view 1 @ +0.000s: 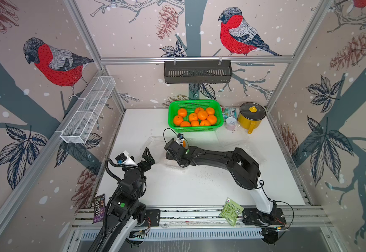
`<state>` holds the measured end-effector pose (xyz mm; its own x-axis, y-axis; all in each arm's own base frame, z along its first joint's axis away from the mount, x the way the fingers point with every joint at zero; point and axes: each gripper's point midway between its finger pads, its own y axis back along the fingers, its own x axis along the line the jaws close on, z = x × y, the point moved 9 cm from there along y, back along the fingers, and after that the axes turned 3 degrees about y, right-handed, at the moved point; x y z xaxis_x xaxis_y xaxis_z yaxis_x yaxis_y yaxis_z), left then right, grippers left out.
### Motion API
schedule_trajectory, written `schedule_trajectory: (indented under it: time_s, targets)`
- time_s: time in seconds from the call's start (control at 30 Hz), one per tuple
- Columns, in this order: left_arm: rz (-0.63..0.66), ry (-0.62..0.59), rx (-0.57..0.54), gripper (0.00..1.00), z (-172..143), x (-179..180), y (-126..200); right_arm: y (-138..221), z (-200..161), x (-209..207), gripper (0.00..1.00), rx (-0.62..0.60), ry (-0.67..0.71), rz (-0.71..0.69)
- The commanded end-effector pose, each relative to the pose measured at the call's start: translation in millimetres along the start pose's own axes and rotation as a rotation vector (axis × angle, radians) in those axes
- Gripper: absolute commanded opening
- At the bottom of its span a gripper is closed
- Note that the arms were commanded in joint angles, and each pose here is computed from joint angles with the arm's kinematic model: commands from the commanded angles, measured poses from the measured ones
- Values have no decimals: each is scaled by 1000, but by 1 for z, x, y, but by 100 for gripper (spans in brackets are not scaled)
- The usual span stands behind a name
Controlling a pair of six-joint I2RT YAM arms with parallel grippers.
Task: Take oranges out of containers
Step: Pick up the orange from the packing box.
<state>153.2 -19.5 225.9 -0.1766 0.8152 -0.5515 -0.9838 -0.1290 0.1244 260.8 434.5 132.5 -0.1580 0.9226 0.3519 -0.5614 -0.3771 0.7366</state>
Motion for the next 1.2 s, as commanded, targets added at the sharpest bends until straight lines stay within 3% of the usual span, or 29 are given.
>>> schedule_trajectory:
  time_s: [0.0, 0.23, 0.43, 0.73, 0.97, 1.17]
  targets:
    - [-6, 5, -6, 97, 2, -1, 0, 2, 5, -3, 73, -17, -24, 13]
    - [-4, 3, -1, 97, 2, -1, 0, 3, 4, -10, 68, -14, 6, 26]
    - [2, 1, 0, 97, 2, -1, 0, 21, 12, 0, 48, -57, 77, 62]
    - [-1, 6, 20, 97, 0, -2, -1, 76, 34, 19, 46, -159, 131, 152]
    - [-18, 8, 55, 96, -3, -5, -4, 127, 84, 20, 47, -332, 214, 215]
    - [-42, 10, 89, 96, -4, -12, -8, 130, 149, -24, 48, -413, 240, 218]
